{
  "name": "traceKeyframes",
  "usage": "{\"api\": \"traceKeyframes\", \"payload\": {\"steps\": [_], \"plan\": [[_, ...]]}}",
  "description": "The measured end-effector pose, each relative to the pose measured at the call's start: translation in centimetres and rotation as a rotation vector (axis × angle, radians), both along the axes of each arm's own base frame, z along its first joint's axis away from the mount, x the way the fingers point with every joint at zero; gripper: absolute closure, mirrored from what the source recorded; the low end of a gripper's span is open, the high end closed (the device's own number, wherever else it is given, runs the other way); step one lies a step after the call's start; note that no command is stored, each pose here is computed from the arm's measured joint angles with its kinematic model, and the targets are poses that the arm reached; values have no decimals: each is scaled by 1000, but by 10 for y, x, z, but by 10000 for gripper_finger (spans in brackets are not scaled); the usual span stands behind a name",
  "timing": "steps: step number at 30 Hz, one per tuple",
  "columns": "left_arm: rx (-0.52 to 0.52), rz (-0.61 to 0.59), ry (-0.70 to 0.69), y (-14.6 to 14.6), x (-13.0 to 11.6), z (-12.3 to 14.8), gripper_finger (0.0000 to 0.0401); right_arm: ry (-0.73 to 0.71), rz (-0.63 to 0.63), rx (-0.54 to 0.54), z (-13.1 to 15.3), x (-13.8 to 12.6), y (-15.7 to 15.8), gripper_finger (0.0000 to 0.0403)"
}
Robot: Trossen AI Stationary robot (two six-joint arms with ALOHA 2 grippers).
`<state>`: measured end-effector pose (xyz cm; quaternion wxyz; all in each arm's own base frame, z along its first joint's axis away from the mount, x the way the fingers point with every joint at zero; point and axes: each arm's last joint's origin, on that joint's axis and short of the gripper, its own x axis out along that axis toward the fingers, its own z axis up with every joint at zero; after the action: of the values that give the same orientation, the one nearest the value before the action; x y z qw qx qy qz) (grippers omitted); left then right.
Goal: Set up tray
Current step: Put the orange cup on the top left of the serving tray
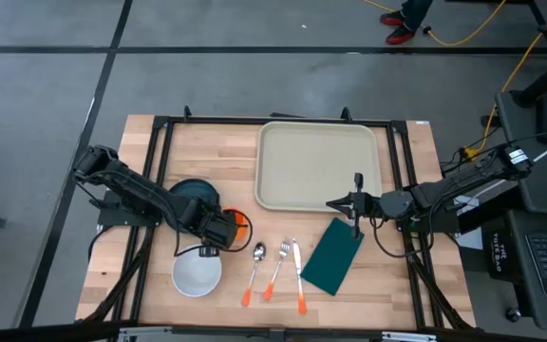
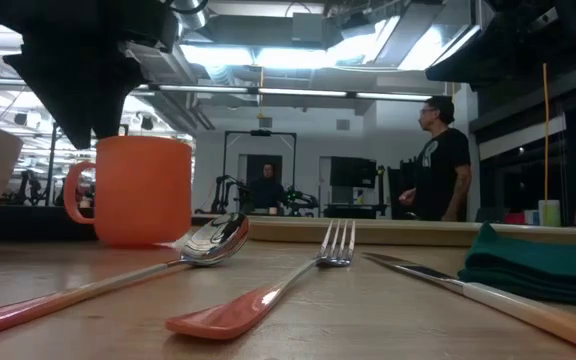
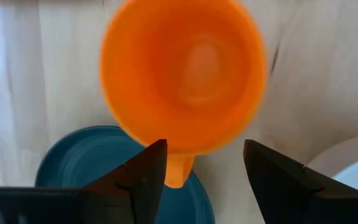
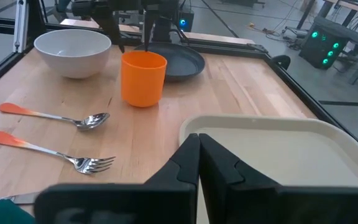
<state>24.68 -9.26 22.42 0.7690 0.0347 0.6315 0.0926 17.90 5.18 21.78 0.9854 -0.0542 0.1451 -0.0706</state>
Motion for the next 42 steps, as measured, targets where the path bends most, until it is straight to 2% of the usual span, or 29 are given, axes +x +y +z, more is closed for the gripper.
{"api": "traceKeyframes", "payload": {"steps": [10, 20, 25, 34, 42], "plan": [[22, -78, -18, -1, 3, 1, 194, 0, 0, 0, 0, 0, 0, 391], [-29, -172, -70, -5, 10, 2, 194, 0, 0, 0, 0, 0, 0, 391], [-38, -172, -82, -6, 13, 0, 194, 0, 0, 0, 0, 0, 0, 391], [-12, -237, -13, -10, 20, -18, 194, 0, -1, 0, 0, 0, 0, 391], [-10, -238, -5, -10, 21, -20, 234, 0, 0, 0, 0, 0, 0, 391]]}}
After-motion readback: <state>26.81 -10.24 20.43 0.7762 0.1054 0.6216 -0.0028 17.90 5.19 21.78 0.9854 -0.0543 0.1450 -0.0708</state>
